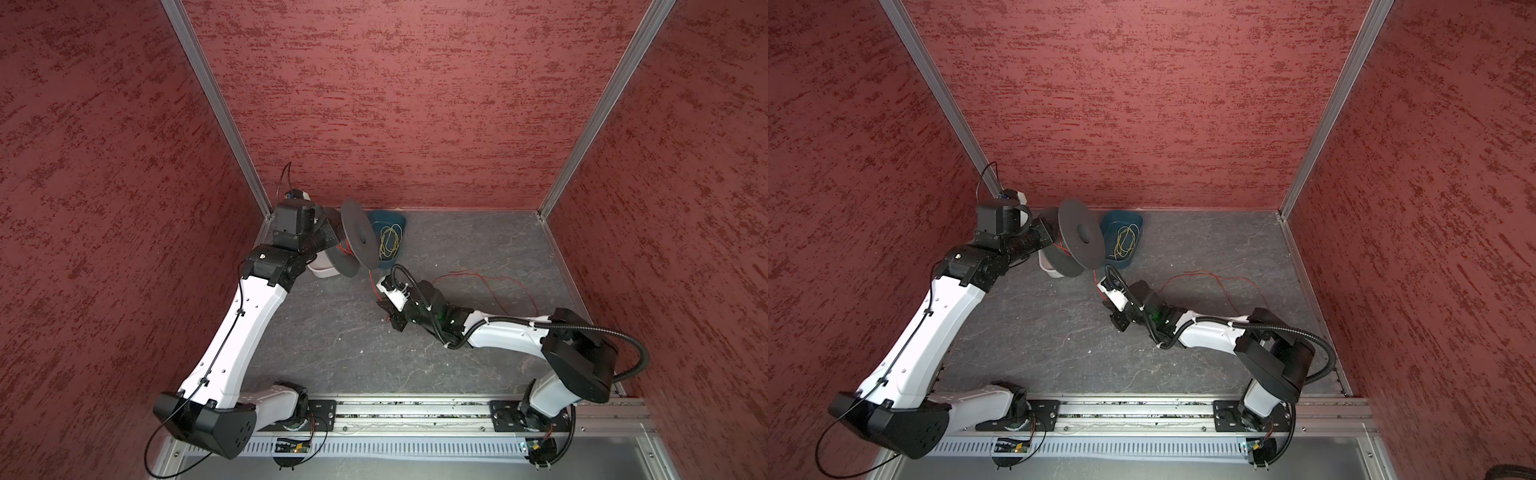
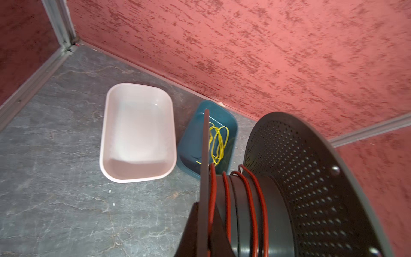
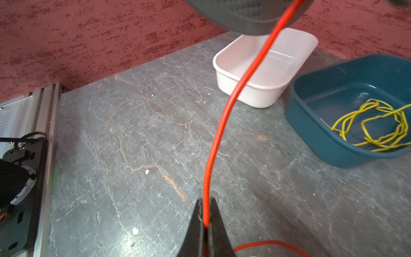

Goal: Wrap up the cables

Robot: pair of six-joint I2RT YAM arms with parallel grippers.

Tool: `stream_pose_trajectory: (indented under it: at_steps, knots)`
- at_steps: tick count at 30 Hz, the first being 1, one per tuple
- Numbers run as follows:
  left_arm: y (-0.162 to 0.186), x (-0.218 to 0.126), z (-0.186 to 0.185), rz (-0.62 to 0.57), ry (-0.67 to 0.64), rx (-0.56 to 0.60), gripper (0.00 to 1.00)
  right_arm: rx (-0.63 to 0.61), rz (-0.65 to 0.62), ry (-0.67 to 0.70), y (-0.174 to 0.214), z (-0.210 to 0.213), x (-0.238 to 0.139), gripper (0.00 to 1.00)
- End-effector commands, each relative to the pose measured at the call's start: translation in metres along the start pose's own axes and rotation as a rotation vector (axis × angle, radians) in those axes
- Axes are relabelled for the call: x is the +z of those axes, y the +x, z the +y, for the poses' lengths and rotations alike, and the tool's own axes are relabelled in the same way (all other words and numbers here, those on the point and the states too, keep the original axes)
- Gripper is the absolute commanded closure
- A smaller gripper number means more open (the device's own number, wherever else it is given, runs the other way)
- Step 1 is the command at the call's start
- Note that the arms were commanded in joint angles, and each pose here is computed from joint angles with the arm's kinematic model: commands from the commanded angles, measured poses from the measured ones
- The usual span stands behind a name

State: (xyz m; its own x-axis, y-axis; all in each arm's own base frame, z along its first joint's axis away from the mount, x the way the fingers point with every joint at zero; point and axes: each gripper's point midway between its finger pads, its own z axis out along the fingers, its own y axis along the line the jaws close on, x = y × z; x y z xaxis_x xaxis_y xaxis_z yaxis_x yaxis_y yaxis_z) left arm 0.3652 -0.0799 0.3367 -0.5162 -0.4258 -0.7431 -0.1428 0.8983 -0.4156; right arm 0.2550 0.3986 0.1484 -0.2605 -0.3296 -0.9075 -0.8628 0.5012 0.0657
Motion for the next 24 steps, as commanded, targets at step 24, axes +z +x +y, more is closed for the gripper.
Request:
stream_pose_trajectory:
  at_steps: [24]
  knots:
    - [-0.013, 0.021, -0.008, -0.105, -0.102, 0.088, 1.0, -0.082, 0.016, -0.149, -0.025, 0.05, 0.006, 1.0]
